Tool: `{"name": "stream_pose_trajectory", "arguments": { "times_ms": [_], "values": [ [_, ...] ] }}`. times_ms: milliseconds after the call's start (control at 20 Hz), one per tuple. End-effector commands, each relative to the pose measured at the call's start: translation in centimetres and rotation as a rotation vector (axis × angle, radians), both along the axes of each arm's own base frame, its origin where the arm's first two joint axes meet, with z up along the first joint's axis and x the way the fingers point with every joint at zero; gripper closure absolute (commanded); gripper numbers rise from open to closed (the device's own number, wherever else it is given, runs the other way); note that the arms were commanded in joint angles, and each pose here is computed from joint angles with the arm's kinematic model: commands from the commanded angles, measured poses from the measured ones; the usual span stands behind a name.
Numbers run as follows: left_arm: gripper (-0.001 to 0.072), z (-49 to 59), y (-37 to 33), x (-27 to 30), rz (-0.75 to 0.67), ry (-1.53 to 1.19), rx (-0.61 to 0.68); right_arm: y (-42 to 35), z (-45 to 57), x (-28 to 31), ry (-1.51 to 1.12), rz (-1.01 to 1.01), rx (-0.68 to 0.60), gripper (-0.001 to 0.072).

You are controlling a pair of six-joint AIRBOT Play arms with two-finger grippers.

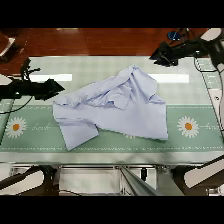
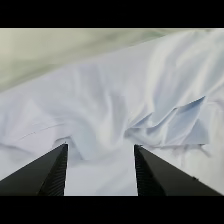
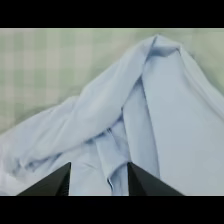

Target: Fold the shirts.

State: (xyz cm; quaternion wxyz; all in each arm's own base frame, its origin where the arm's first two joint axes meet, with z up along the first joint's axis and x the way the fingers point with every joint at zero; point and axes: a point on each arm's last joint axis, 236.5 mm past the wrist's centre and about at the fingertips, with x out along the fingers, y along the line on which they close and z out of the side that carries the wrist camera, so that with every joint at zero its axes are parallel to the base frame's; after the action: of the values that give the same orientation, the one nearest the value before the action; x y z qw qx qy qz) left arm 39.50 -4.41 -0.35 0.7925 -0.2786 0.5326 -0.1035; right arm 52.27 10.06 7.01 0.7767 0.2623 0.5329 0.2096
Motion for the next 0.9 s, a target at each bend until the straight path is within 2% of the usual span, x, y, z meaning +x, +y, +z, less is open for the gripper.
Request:
{"name": "stream_pose_trajectory", "arguments": {
  "times_ms": [0, 50, 100, 250, 400, 500, 600, 800, 850],
  "values": [
    [0.0198, -1.1, 6.0, -4.2, -0.007, 0.144, 0.089, -8.1, 0.1, -5.7, 0.097, 0.042, -0.248, 0.0308],
    [0.0198, -1.9, 7.1, -5.7, 0.033, 0.181, 0.07, -11.0, 0.3, -7.2, 0.111, -0.015, -0.33, 0.0308],
    [0.0198, -3.2, 7.7, -7.4, 0.072, 0.222, 0.048, -12.8, 0.3, -8.4, 0.115, -0.087, -0.345, 0.0308],
    [0.0199, -7.9, 7.0, -12.5, 0.168, 0.357, -0.071, -14.0, -2.2, -12.9, 0.103, -0.284, -0.272, 0.0307],
    [0.0199, -8.1, 5.2, -11.8, 0.203, 0.238, -0.243, -11.5, -6.0, -18.5, 0.114, -0.372, -0.162, 0.0307],
    [0.0199, -7.7, 4.5, -10.7, 0.199, 0.181, -0.302, -9.7, -7.8, -21.5, 0.143, -0.369, -0.12, 0.0307],
    [0.0199, -8.2, 3.6, -10.1, 0.191, 0.18, -0.323, -8.8, -9.1, -23.5, 0.172, -0.365, -0.109, 0.0307],
    [0.0204, -10.3, 2.7, -9.1, 0.177, 0.188, -0.258, -7.7, -9.8, -25.3, 0.225, -0.335, -0.092, 0.0307],
    [0.0301, -10.4, 2.5, -8.9, 0.17, 0.184, -0.244, -7.7, -9.9, -25.5, 0.231, -0.33, -0.094, 0.0307]
  ]
}}
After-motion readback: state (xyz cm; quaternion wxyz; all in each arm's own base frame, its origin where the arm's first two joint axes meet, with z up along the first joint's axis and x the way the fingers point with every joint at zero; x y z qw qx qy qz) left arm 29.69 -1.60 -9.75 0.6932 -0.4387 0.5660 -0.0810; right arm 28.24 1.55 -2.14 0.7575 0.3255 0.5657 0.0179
